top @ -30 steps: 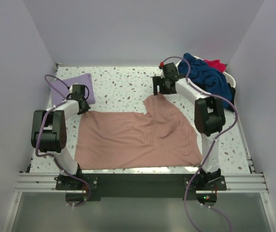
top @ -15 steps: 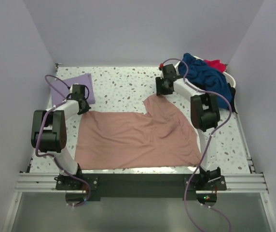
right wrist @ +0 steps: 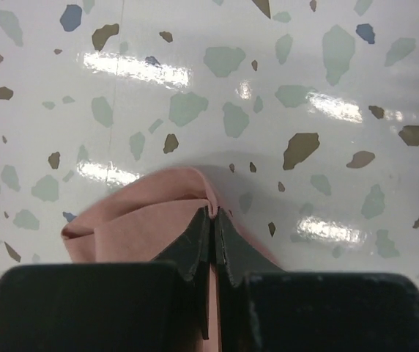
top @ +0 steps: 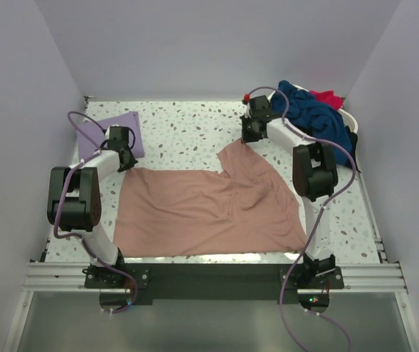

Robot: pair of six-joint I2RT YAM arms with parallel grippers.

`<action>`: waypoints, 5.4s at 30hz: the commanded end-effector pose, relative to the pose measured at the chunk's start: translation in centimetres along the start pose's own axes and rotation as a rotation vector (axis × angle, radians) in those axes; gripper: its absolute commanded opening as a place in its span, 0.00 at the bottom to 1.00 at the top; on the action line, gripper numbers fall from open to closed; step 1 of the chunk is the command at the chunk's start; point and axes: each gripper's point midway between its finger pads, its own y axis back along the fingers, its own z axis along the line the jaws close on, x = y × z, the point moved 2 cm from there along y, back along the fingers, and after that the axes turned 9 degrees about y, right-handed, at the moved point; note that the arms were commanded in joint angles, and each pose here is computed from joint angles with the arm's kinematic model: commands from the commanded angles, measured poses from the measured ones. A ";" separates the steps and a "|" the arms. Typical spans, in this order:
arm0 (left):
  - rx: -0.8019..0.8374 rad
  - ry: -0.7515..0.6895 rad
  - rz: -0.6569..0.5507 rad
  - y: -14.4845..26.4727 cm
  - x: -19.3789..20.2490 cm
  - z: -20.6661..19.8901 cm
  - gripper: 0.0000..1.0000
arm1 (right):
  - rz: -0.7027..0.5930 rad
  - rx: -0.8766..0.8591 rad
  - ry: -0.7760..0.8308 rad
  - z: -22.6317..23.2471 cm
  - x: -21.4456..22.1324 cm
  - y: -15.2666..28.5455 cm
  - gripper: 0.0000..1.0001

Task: Fold and stack the t-shirts
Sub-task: Fold the tshirt

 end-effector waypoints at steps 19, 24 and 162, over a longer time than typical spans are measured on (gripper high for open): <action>0.004 0.060 -0.159 4.4 -3.6 0.9 0.00 | -0.244 -0.028 0.054 0.8 0.2 20.0 0.00; -0.009 0.061 -0.147 4.6 -2.3 1.8 0.00 | -0.240 -0.017 0.055 0.9 3.0 22.9 0.00; 0.167 0.066 -0.039 4.5 7.7 2.3 1.00 | 0.177 -0.183 -0.092 14.6 27.3 23.5 0.24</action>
